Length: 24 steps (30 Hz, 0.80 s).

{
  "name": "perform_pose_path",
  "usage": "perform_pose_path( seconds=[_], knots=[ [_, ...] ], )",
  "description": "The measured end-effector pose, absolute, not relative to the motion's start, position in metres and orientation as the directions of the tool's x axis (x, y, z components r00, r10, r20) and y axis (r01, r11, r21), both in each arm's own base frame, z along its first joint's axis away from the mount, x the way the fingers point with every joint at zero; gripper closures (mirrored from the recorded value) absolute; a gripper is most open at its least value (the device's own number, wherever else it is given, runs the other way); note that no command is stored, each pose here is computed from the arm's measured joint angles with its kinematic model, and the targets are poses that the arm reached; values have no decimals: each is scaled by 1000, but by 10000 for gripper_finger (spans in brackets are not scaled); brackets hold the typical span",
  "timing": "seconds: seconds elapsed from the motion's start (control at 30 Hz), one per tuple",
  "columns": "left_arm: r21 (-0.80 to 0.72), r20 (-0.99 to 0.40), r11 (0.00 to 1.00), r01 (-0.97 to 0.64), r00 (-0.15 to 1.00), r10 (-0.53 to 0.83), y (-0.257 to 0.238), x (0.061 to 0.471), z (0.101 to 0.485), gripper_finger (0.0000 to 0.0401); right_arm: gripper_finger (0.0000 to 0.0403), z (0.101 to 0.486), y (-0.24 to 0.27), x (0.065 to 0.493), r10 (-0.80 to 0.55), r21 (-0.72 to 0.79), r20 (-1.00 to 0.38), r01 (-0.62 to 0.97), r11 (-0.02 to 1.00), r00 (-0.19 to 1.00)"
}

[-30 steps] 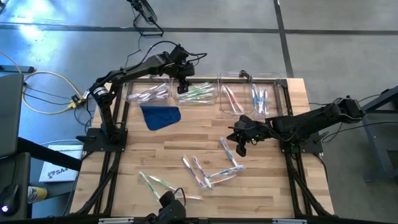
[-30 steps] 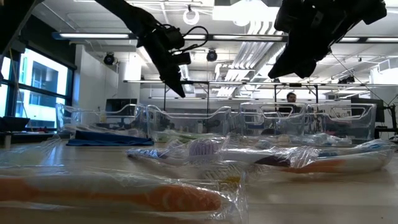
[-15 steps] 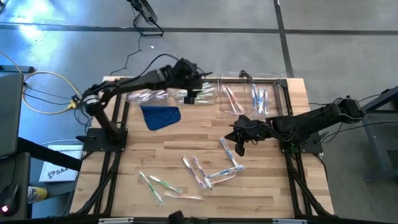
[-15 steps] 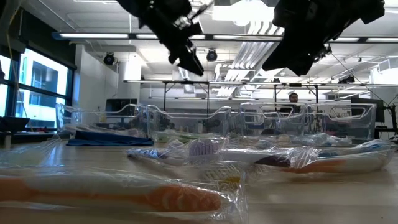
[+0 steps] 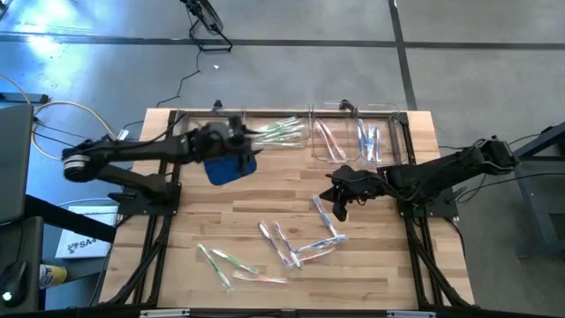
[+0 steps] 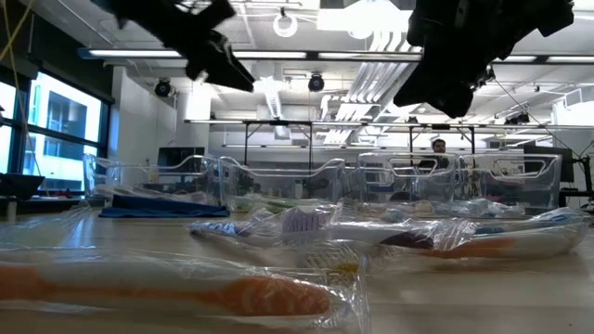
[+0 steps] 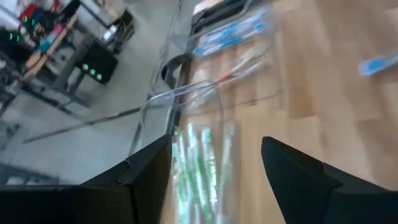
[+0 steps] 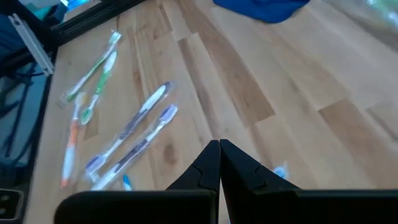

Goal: Pick & Place Toothbrushes
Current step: Put the blue toothbrush into the right transparent bin

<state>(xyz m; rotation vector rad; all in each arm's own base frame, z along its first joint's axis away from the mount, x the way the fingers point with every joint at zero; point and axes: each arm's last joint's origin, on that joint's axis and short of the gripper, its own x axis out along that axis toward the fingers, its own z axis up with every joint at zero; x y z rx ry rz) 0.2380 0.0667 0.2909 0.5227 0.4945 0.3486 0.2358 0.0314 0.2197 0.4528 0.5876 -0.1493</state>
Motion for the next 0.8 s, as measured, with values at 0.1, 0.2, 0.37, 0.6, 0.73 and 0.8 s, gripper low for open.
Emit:
perform_pose_path(
  seconds=[0.1, 0.2, 0.37, 0.6, 0.73, 0.8],
  knots=[
    [552, -335, 818, -158, 857, 392, 48, 222, 288, 160, 401, 220, 34, 235, 0, 386, -565, 264, 884, 825],
    [551, -313, 825, -127, 885, 345, 34, 209, 286, 160, 401, 220, 37, 235, 19, 393, -566, 249, 885, 824],
    [540, -255, 836, -94, 929, 269, 15, 191, 291, 160, 401, 220, 41, 235, 97, 425, -570, 192, 885, 816],
    [555, -163, 825, -104, 959, 231, -5, 159, 310, 160, 401, 217, 37, 233, -8, 500, -588, 371, 782, 809],
    [561, -130, 820, -116, 965, 226, -9, 151, 314, 160, 401, 216, 44, 231, -62, 462, -593, 403, 790, 802],
    [565, -145, 818, -106, 964, 225, -10, 151, 313, 160, 401, 217, 47, 230, -88, 459, -588, 421, 783, 804]
  ],
)
